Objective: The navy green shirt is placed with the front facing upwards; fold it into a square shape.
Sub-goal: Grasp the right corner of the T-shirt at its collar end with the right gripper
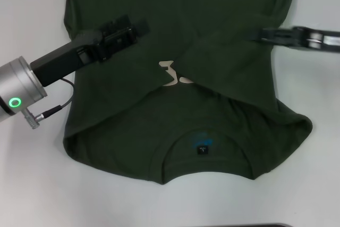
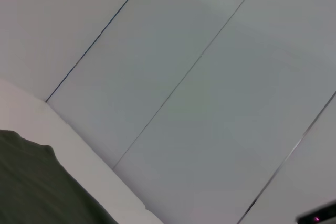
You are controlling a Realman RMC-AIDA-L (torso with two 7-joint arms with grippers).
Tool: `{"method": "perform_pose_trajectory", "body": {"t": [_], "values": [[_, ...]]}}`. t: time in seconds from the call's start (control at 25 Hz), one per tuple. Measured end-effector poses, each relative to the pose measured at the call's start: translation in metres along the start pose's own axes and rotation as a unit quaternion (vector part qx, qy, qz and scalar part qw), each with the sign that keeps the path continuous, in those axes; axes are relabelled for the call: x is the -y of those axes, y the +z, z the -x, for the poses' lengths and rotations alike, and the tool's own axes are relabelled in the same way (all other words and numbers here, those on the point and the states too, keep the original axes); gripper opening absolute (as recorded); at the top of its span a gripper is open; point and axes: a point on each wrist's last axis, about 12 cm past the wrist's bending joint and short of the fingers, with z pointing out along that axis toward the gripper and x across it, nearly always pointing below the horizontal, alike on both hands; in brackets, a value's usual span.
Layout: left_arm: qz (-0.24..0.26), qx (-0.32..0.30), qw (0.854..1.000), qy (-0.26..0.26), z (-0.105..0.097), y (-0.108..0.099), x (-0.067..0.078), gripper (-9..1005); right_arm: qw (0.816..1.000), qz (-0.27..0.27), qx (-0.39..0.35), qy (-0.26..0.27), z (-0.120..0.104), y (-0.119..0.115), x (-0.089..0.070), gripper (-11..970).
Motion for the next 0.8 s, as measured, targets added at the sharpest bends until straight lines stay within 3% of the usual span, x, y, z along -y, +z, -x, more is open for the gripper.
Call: {"method": "perform_pose_trajectory", "body": {"t": [0.36,0.56,0.8], "values": [[-0.001,-0.001,1.000,0.005,0.000,0.000,0.000,888,0.997,-0.017,0.007,0.070,-0.032,-0.087,0.012,911],[-0.002,0.000,1.000,0.006,0.001,0.001,0.000,887,0.988,-0.052,-0.044,0.138,-0.049,-0.109,0.018,933],[-0.003,-0.001,1.000,0.011,0.000,0.001,0.001,885,0.977,-0.066,-0.075,0.191,-0.063,-0.117,0.019,926]]}}
